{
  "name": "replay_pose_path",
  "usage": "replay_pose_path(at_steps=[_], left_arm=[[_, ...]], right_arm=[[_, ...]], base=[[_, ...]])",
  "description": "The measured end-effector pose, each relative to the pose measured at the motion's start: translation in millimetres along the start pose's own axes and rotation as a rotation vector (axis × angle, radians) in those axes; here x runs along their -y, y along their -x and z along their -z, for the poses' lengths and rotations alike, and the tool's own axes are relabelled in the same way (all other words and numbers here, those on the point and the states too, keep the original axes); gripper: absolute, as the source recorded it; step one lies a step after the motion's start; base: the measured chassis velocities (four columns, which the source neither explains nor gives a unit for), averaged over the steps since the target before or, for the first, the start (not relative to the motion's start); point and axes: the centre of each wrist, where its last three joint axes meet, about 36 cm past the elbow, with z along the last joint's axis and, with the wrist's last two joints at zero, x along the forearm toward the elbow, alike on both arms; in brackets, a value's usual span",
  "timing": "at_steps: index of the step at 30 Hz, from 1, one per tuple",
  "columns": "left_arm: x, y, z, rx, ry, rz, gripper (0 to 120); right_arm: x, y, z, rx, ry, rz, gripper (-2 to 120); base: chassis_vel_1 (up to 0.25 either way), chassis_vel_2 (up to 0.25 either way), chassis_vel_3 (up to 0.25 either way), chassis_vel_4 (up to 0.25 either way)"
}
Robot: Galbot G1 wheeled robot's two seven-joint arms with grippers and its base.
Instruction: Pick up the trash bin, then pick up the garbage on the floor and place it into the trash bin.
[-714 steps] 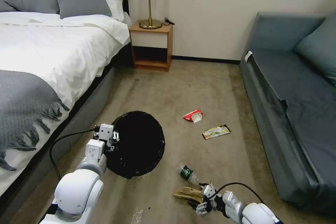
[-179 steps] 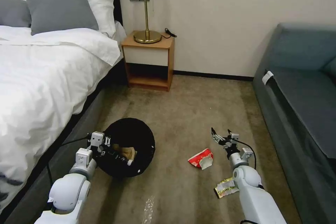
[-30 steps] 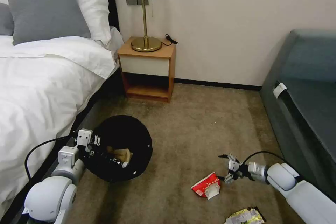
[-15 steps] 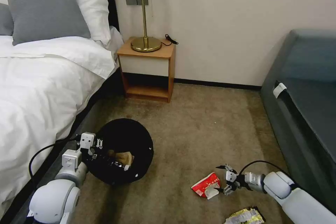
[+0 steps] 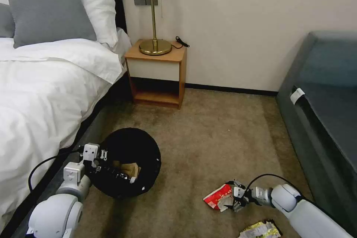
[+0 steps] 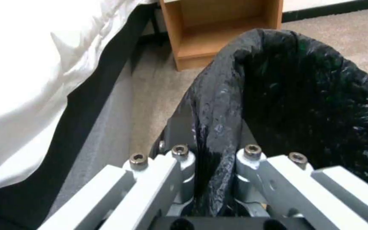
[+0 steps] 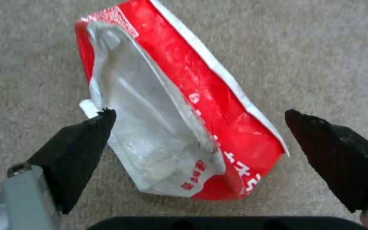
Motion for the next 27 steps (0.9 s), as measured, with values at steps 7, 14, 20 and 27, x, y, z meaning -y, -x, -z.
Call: replay_pose_path(at_steps=[7,14,20,27], left_arm=[[0.2,1.2,-1.3,0.003,-0.005,0.001,7],[1.0,1.5,-3.8,0.009,-0.010,-0.002,7],[-0.6,1.0,-4.1,0.010,-0.007,-0.004,7],[0.3,2.0,-6.0,0.009,-0.009,-0.010,7]], right_arm=[[7.1,1.7,-9.7,-0.011,0.006,-0.002,95],[8.3,6.1,-14.3,-0.014,0.010,0.011,68],[7.7,8.5,-15.8,-0.013,0.013,0.019,49],[9.4,5.4,-21.9,-0.009,0.021,0.011,23]], base=[[0.000,0.000,0.000,0.000],[0.000,0.000,0.000,0.000],[0.000,0.000,0.000,0.000],[0.000,0.000,0.000,0.000]])
